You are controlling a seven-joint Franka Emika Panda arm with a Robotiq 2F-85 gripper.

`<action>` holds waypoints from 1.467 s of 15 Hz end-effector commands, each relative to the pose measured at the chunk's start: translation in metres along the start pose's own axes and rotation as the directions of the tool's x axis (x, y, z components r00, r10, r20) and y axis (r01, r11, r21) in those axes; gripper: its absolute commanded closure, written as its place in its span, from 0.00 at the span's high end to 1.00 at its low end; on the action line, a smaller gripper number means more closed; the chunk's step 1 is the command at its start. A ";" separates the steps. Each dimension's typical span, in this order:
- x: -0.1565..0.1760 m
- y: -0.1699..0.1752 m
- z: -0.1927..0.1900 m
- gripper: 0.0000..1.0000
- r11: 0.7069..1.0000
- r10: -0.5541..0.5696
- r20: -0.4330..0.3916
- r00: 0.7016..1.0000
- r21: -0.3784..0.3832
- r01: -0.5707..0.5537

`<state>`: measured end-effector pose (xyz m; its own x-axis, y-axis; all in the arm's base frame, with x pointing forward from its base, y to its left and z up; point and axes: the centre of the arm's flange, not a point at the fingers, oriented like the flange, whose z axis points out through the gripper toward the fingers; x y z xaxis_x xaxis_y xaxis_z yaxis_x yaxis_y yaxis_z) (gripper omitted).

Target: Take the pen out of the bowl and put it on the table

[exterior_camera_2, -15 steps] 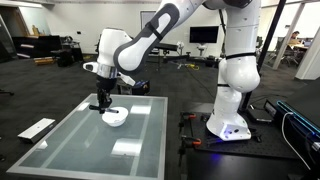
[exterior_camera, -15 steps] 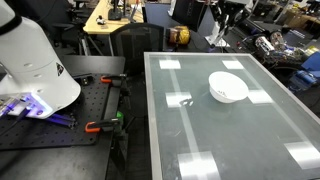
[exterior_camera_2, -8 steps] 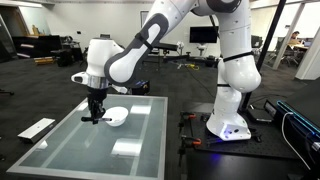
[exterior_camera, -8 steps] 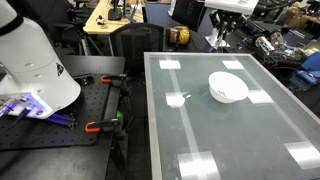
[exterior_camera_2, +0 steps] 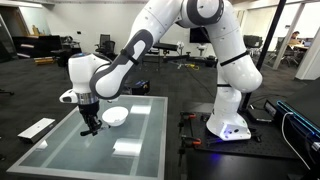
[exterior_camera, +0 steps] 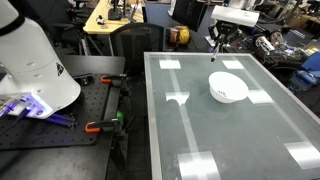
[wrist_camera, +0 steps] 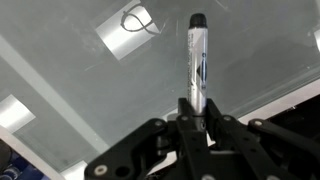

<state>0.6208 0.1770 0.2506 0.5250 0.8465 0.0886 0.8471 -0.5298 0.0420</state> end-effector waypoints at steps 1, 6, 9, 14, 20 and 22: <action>0.028 0.016 0.020 0.05 1.000 -0.020 0.067 0.998 0.020 0.018; 0.044 0.015 0.053 0.05 0.998 -0.039 0.107 0.993 0.062 0.032; 0.050 0.011 0.069 0.05 0.996 -0.044 0.124 0.991 0.083 0.034; 0.053 0.009 0.087 0.05 0.993 -0.044 0.147 0.988 0.116 0.027; 0.049 0.012 0.095 0.58 0.991 -0.028 0.154 0.988 0.130 0.008; 0.046 0.012 0.092 0.72 0.992 -0.019 0.149 0.989 0.123 0.001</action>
<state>0.6568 0.2159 0.1569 0.4901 0.8707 -0.0420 0.8660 -0.4918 -0.0907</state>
